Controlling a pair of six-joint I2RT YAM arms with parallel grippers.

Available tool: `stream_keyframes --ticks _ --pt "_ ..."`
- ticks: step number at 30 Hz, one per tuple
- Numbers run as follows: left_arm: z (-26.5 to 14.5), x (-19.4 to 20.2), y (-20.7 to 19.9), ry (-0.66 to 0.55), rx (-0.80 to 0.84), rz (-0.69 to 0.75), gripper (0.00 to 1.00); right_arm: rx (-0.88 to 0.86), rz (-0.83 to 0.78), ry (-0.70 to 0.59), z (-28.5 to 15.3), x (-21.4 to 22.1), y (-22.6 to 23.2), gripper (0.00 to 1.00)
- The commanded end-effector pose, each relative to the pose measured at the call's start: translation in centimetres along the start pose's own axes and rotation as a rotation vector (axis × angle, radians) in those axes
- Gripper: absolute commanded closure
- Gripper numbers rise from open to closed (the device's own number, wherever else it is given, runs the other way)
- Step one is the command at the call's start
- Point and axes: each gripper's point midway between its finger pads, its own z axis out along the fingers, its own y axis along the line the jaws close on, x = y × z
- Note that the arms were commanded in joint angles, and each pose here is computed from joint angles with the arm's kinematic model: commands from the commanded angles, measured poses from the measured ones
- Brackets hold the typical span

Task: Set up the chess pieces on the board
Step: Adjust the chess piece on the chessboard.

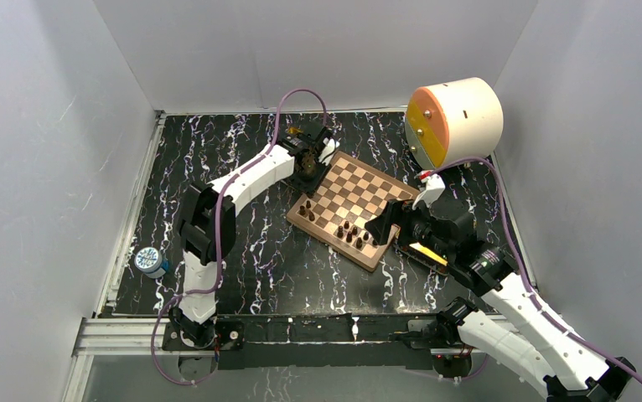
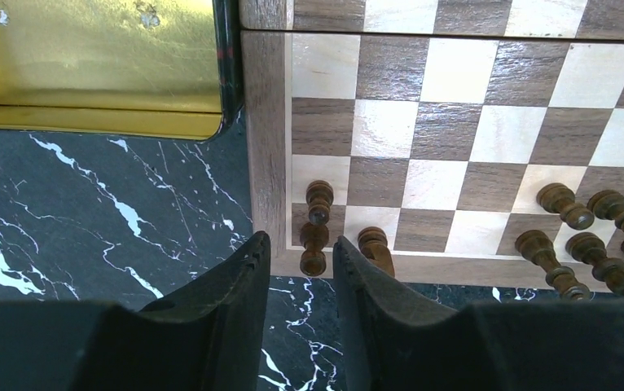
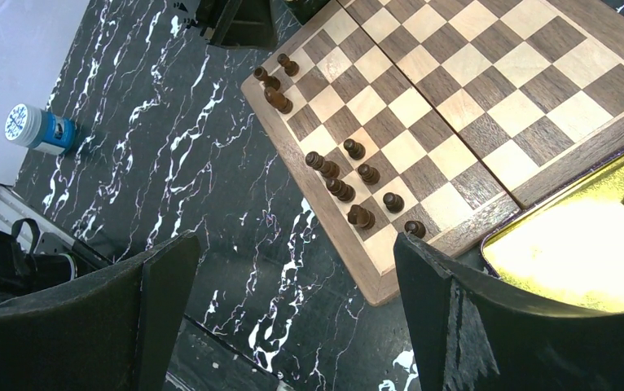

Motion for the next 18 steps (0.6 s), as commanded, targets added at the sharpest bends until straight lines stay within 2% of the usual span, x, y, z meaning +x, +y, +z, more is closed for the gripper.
stream_keyframes --ticks 1,7,18 --pt "0.0 0.4 -0.3 0.016 0.023 -0.004 0.69 -0.02 0.004 -0.077 -0.7 -2.6 1.1 0.01" --pt "0.9 1.0 -0.4 0.041 0.024 -0.002 0.69 -0.021 -0.001 -0.079 -0.7 -2.7 1.1 0.01" --pt "1.9 1.4 -0.6 0.06 0.032 -0.002 0.74 -0.018 -0.002 -0.087 -1.0 -2.7 1.0 0.01"
